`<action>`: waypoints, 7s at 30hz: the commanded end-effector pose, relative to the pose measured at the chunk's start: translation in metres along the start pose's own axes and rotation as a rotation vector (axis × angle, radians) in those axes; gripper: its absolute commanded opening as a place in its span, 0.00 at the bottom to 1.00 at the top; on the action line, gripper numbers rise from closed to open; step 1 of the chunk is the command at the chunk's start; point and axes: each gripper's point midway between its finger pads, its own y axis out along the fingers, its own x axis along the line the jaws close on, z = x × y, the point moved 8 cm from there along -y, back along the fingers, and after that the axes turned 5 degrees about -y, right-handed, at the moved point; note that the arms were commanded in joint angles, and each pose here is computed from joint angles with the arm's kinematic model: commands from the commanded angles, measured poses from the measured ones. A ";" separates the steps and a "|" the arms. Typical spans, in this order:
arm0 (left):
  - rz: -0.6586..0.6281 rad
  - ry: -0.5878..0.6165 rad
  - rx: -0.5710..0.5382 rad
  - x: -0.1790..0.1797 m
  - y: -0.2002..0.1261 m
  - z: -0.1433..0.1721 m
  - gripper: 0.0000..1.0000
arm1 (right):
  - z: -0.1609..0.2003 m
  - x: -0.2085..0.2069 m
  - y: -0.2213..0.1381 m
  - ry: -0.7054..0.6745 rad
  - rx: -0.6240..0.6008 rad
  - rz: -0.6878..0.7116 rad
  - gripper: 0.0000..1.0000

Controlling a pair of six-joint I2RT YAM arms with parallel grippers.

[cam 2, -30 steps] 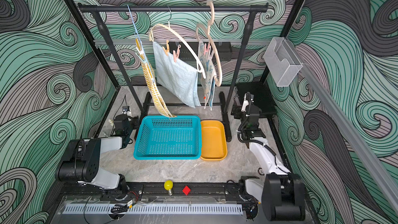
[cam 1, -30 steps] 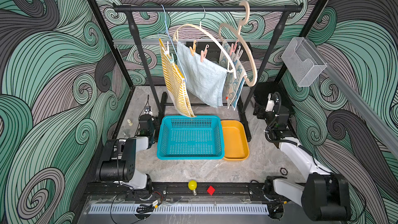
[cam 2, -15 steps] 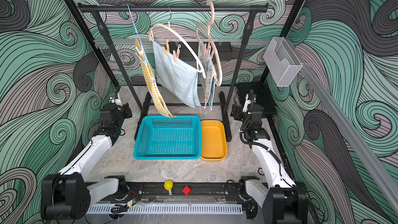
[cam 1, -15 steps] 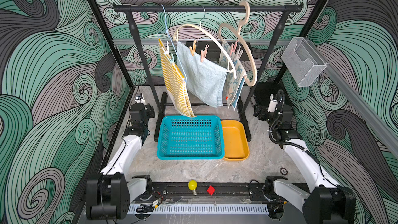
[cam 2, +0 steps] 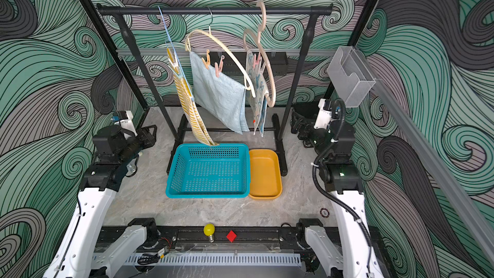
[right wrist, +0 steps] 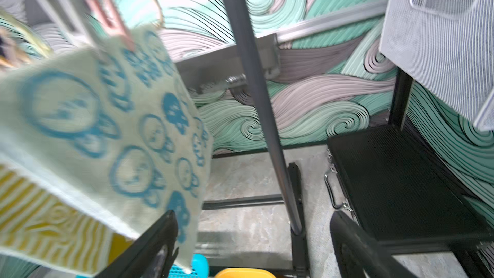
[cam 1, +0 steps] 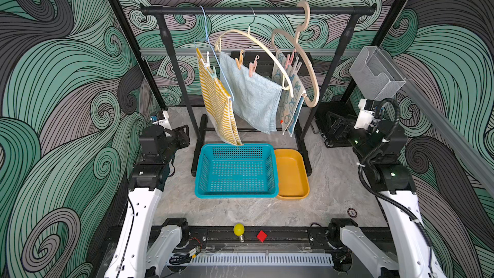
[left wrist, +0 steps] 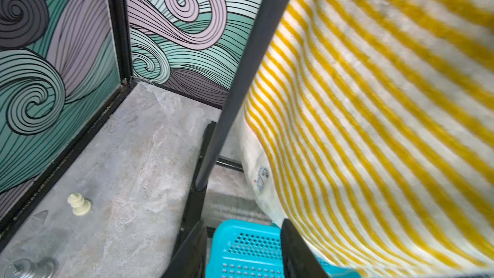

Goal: Remove the clothespins securing towels to the hanger
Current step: Pick up the hanger from the clothesline.

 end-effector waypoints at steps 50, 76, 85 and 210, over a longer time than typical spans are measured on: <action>0.323 0.058 0.084 -0.052 -0.066 -0.021 0.52 | -0.115 0.106 0.004 -0.155 0.037 -0.251 0.53; 0.291 0.068 0.060 -0.048 -0.064 -0.023 0.52 | -0.142 0.101 -0.008 -0.145 -0.156 -0.159 0.00; 0.287 0.064 0.057 -0.048 -0.064 -0.024 0.52 | -0.157 0.099 -0.025 -0.146 -0.220 -0.152 0.00; 0.248 0.226 0.320 -0.044 -0.124 0.009 0.47 | 0.031 0.169 -0.018 -0.154 0.255 -1.156 0.00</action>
